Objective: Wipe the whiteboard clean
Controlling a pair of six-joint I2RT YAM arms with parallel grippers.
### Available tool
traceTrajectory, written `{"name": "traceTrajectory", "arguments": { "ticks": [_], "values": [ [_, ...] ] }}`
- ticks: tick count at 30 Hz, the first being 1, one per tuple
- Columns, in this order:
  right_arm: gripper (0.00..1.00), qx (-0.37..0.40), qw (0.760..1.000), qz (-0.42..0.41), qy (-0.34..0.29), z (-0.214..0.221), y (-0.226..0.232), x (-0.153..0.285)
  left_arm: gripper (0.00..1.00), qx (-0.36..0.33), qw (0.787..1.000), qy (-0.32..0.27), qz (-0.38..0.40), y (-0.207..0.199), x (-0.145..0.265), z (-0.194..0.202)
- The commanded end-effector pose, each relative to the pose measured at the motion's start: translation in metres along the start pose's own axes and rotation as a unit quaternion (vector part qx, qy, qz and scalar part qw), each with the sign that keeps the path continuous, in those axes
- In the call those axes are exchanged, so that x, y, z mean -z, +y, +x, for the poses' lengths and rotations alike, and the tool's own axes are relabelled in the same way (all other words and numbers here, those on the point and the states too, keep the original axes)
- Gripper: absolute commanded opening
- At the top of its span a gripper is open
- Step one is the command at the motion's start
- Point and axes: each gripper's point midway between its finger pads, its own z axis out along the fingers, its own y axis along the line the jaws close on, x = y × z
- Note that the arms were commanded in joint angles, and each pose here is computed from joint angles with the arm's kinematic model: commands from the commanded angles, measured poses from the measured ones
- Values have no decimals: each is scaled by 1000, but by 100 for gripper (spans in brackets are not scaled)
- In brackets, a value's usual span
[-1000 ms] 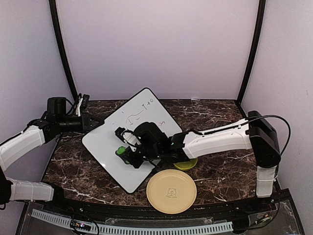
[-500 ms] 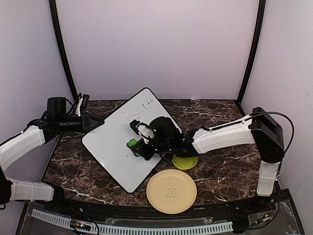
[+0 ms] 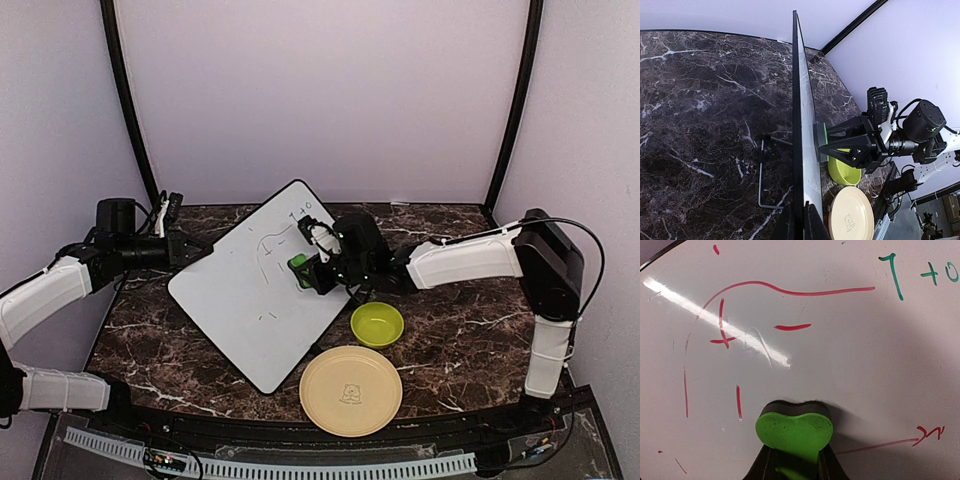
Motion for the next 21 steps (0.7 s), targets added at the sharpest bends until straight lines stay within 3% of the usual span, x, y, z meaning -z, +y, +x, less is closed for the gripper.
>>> {"name": "traceTrajectory", "arguments": {
  "ticks": [1,14,17,21],
  "values": [
    [0,2,998,28,63,49,-7,-12,0,-17,999,30,15,-4,-7,16],
    [0,55,992,-87,66,74,134,-8,0,-18,999,29,14,-5,-6,16],
    [0,55,992,-92,72,83,141,-6,0,-18,999,28,14,-5,-5,16],
    [0,32,994,-66,83,94,110,-4,0,-19,999,28,13,-5,-5,16]
  ]
}}
